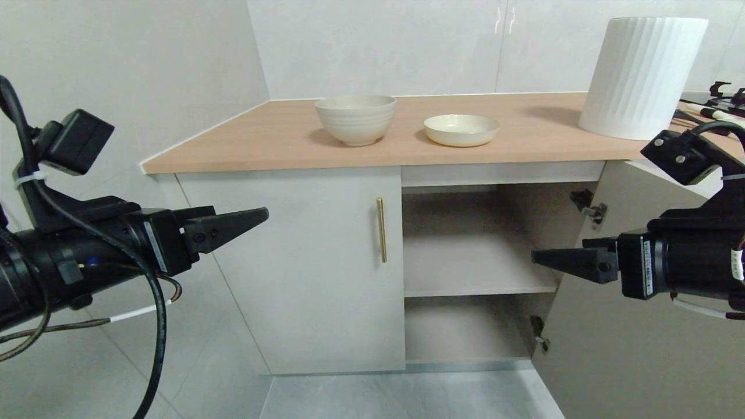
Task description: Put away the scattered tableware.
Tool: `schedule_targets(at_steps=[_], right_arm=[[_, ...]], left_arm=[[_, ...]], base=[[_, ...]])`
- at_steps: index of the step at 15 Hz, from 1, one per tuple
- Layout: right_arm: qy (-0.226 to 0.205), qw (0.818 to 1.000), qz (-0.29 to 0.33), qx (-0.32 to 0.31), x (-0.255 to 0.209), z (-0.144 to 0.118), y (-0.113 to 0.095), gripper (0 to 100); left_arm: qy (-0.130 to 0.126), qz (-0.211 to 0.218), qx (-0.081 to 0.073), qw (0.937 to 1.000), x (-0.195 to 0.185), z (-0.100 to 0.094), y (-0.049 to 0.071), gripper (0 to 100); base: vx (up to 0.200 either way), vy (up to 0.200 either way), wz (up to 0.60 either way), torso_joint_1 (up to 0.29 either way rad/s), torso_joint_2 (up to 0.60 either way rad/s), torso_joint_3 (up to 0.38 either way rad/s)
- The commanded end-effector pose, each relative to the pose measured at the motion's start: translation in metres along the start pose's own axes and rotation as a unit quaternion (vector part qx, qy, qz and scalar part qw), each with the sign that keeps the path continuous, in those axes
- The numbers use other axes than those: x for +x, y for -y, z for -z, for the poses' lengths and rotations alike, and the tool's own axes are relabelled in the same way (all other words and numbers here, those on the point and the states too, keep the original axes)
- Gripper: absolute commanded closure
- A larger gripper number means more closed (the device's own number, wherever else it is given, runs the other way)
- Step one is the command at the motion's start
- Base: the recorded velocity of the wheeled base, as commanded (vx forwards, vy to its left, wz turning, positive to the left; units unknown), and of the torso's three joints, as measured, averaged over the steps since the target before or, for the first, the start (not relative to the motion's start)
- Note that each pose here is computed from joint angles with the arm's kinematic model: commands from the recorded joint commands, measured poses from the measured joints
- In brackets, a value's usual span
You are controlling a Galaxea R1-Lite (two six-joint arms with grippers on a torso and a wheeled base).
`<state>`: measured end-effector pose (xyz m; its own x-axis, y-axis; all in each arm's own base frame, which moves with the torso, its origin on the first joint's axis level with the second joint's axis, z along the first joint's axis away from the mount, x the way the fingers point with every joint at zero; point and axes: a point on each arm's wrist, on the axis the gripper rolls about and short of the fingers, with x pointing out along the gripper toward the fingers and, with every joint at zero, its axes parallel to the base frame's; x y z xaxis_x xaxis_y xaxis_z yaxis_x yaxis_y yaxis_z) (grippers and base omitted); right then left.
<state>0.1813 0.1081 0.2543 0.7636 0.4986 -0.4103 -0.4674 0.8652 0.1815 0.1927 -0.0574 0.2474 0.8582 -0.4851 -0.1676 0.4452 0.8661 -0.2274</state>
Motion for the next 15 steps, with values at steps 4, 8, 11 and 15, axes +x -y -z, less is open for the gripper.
schedule_targets(at_steps=[4,8,11,15], right_arm=[[0.01,1.0,-0.011,0.0,-0.008,-0.002,-0.001,0],[0.017,0.999,-0.037,-0.002,-0.017,0.0,-0.002,0],[0.021,0.999,-0.039,-0.011,-0.018,0.001,-0.002,0],[0.032,0.999,-0.041,-0.014,-0.017,0.003,-0.002,0]], left_arm=[[0.002,0.0,0.0,1.0,-0.001,-0.001,0.0,0],[0.013,0.006,0.003,0.9999,-0.008,-0.003,0.003,0],[0.024,0.009,0.006,0.9996,-0.015,-0.006,0.005,0],[0.022,0.008,0.006,0.9997,-0.013,-0.006,0.005,0]], base=[[0.2,0.0,0.0,0.007,0.0,0.0],[0.1,0.0,0.0,0.001,0.0,0.001],[0.0,0.0,0.0,0.0,0.0,0.0],[0.0,0.0,0.0,0.0,0.0,0.0]])
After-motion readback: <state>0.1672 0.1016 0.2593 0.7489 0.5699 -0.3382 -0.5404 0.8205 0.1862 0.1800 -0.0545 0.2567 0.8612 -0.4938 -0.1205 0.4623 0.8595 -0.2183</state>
